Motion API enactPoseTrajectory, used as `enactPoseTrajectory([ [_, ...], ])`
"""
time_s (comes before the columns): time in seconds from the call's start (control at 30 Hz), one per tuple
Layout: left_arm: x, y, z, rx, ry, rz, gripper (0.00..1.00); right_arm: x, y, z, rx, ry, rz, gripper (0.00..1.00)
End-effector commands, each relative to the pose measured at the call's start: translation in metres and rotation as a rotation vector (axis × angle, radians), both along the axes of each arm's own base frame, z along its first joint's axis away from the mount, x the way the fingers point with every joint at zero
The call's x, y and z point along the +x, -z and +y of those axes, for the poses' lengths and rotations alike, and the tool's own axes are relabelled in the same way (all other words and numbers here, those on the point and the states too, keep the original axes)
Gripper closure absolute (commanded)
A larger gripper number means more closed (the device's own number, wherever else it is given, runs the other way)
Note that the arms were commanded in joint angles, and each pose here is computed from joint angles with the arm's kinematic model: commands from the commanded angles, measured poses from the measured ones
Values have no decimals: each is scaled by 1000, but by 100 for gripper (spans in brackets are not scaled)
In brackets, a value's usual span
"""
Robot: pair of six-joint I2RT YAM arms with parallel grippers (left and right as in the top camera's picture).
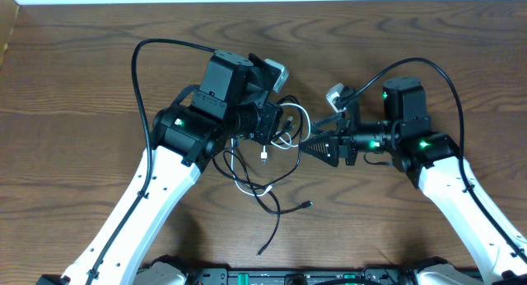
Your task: Untangle cables
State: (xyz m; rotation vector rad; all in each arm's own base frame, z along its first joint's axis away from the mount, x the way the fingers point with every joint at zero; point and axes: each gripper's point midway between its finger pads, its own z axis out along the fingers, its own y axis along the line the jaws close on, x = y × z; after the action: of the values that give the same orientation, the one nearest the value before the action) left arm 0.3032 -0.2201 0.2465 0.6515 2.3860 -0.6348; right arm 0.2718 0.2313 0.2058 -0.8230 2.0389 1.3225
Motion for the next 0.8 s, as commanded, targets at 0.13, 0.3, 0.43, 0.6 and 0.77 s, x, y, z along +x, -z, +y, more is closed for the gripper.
enactPoseTrajectory([
  [0.13, -10, -13, -10, -65, 61, 1, 92, 5, -8, 3, 24, -15, -76, 44],
  [0.3, -13, -15, -13, -84, 80, 11, 92, 5, -8, 3, 22, -16, -72, 61],
  [0.43, -27, -23, -27, -168, 163, 49, 92, 8, -5, 2, 3, 6, -74, 64],
  [0.6, -30, -24, -29, -183, 178, 58, 92, 10, -4, 1, -2, 13, -76, 76],
  [0.77, -30, -24, -29, -183, 178, 57, 92, 9, -2, 1, -5, 12, -66, 99],
])
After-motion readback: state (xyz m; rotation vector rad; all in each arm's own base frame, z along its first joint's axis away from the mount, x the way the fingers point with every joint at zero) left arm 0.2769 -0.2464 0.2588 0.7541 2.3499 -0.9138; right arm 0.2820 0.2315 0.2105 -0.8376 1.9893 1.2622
